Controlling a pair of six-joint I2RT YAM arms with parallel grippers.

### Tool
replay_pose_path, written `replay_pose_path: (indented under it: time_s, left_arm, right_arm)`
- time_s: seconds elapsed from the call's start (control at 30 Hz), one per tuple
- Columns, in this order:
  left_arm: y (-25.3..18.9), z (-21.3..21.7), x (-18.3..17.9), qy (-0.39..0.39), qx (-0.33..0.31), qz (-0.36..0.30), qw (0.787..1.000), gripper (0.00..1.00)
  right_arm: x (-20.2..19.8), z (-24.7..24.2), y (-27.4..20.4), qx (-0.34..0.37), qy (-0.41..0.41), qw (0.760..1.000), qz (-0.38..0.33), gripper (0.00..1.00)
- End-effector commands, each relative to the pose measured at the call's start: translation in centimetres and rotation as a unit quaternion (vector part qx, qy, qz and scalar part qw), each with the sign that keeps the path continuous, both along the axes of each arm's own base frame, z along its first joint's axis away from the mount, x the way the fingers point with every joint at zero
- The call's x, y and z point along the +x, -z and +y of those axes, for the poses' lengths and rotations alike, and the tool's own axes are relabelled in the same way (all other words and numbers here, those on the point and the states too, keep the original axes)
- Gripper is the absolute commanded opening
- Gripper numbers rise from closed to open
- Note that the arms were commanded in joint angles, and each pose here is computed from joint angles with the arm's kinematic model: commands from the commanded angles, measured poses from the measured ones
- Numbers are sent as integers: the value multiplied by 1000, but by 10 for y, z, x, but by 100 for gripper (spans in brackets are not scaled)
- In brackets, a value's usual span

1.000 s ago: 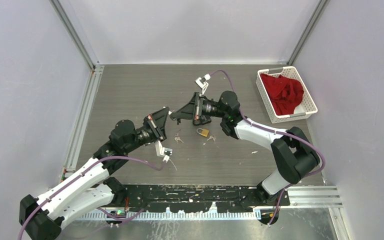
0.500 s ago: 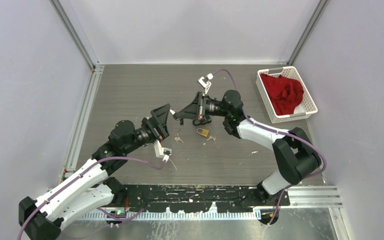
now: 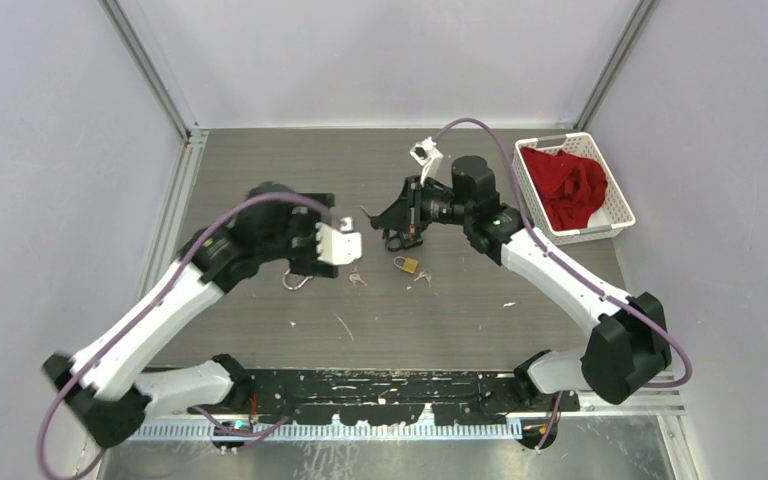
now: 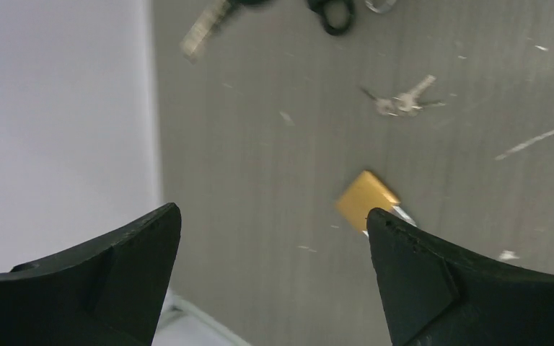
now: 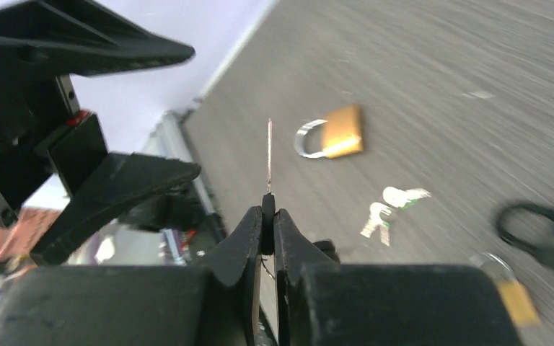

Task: Unlock with the key

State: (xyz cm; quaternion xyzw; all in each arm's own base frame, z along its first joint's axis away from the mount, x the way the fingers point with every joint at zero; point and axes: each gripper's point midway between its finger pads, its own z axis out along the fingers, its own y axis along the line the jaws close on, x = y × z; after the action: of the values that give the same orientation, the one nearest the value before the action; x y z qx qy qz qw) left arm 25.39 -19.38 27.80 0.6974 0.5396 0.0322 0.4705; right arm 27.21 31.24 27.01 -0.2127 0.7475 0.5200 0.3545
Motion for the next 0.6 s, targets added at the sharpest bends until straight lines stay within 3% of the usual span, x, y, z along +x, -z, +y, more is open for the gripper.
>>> replay_pose_path:
  time_s: [0.0, 0.13, 0.33, 0.43, 0.57]
  left_arm:
    - [64, 4, 1, -125, 36, 190, 973, 99]
    - [91, -27, 19, -170, 21, 283, 944, 100]
    - [139, -68, 62, -245, -14, 348, 905, 98]
    - [153, -87, 80, -265, -45, 384, 883, 96]
    - [164, -112, 97, -254, -71, 403, 876, 98]
  right_arm:
    - [39, -66, 17, -92, 165, 982, -4, 1]
    - [49, -129, 31, -114, 282, 952, 23, 1]
    - [51, -195, 36, -134, 397, 907, 44, 1]
    - [52, -208, 33, -130, 414, 900, 44, 1]
    - [52, -210, 36, -127, 409, 902, 52, 1]
